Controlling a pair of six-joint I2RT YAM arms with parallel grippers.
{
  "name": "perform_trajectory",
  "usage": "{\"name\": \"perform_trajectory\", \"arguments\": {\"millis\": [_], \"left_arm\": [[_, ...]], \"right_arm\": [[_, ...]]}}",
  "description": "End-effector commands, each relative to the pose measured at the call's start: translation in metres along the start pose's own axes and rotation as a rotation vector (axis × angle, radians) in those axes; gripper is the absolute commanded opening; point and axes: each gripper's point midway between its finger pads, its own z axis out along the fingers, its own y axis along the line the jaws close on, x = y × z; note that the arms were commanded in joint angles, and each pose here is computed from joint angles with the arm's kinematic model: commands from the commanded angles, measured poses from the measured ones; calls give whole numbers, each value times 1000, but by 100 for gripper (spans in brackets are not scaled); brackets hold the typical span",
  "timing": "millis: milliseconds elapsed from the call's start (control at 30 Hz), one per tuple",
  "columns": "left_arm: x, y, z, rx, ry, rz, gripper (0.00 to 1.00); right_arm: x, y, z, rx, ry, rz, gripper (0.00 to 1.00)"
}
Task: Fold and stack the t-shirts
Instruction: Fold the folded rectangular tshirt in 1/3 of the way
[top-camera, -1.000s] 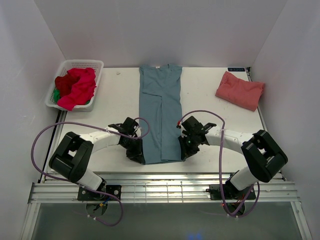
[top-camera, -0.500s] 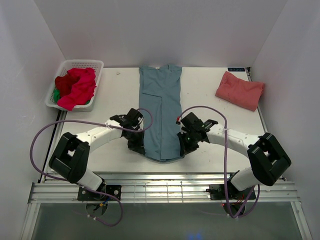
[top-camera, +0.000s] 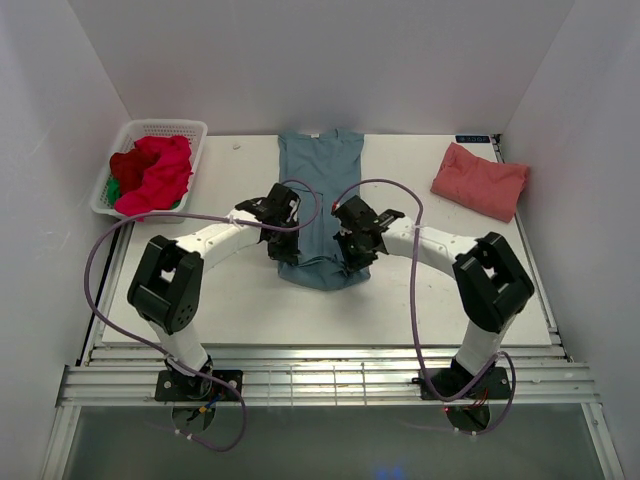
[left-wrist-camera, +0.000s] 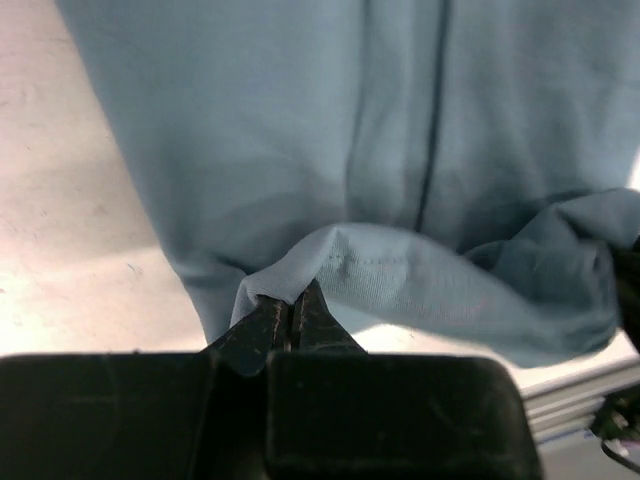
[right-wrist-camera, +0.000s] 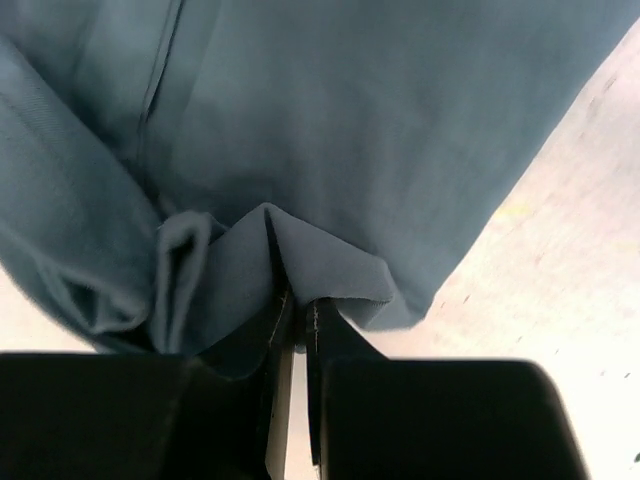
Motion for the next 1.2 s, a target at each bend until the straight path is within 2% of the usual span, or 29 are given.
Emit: {"name": "perform_trajectory", "arguments": {"millis": [0,200,667,933,1167], "left_arm": [[-23,11,2,-46,-92,17,0],[-51,22,14,-83,-152,0,0],[-146,33,19,-121,-294,-28,0],[-190,52,25,-136,-344,-53,0],[-218,52,26,-124,-385,-41,0]], "right_arm": [[-41,-19,6,106,-86,-38,8],[-84,-38,8,183,-147,-60,8],[-177,-97,3,277,-245,-64,8],[-202,-122,21,295,-239,-73,8],[-218,-132,27,295,-253,-93,8]]}}
